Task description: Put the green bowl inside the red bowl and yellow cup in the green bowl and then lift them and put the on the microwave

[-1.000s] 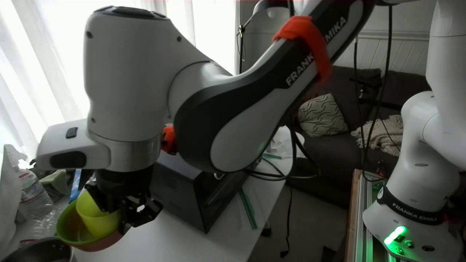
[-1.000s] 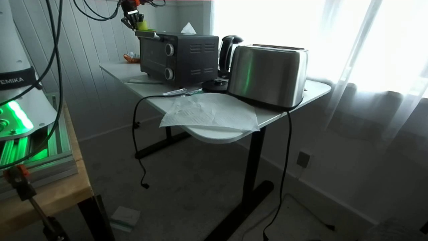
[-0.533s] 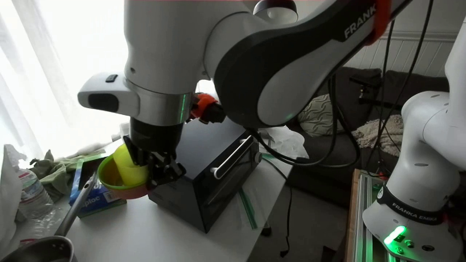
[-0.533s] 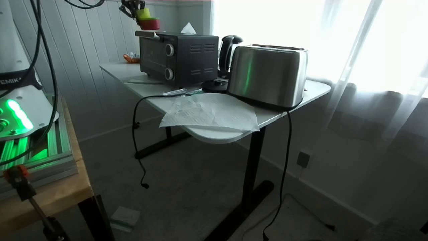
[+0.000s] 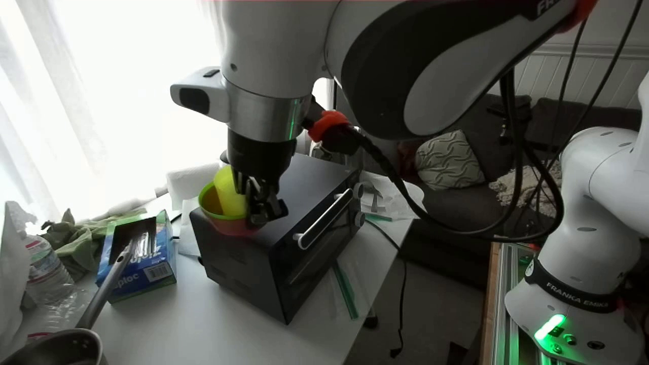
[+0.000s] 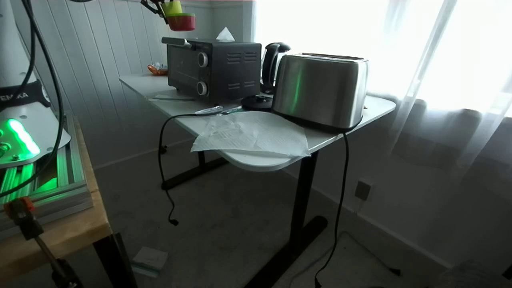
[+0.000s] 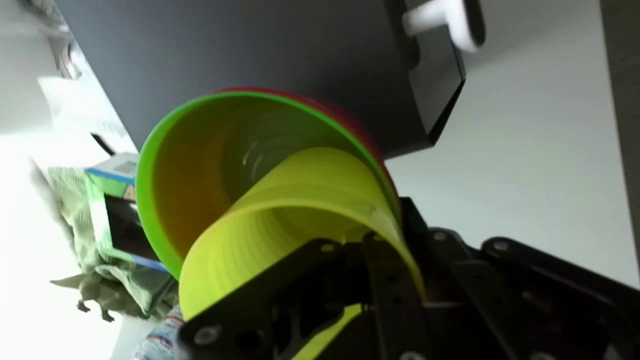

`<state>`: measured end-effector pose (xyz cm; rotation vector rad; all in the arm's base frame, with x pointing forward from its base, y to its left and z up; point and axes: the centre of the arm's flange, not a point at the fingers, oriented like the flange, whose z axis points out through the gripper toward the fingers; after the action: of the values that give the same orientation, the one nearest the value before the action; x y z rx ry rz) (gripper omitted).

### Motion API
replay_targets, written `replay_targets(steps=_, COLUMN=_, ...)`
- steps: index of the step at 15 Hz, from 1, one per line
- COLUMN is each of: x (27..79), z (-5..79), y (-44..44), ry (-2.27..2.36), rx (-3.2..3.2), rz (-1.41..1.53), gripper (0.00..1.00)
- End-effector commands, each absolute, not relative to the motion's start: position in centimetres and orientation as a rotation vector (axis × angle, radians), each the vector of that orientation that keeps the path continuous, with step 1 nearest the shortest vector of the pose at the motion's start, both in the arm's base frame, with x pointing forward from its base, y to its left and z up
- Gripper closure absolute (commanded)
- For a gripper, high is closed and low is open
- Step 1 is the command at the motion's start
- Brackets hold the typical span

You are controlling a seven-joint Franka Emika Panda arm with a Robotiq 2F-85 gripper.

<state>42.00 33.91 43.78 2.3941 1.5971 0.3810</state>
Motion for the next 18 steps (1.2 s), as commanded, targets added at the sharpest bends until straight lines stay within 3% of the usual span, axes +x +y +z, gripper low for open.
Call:
replay_targets(steps=1, x=41.3, z=43.3, y=31.4, ry=1.379, rx=2.541, rz=0.279, gripper=0.98)
replay_targets(steps=6, x=42.8, z=42.5, y=29.5, ry=1.191, rx=2.631, rz=0.286, gripper=0.98)
replay_targets(steps=8, x=43.1, z=42.4, y=28.9, ry=1.152, rx=2.655, rz=0.314, gripper=0.64)
replay_targets(steps=16, x=39.4, z=48.5, y=27.2, ry=0.988, rx=2.658, rz=0.415, gripper=0.10)
replay_targets(steps=18, x=38.0, z=50.3, y=26.4, ry=0.911, rx=2.663, rz=0.427, gripper=0.01)
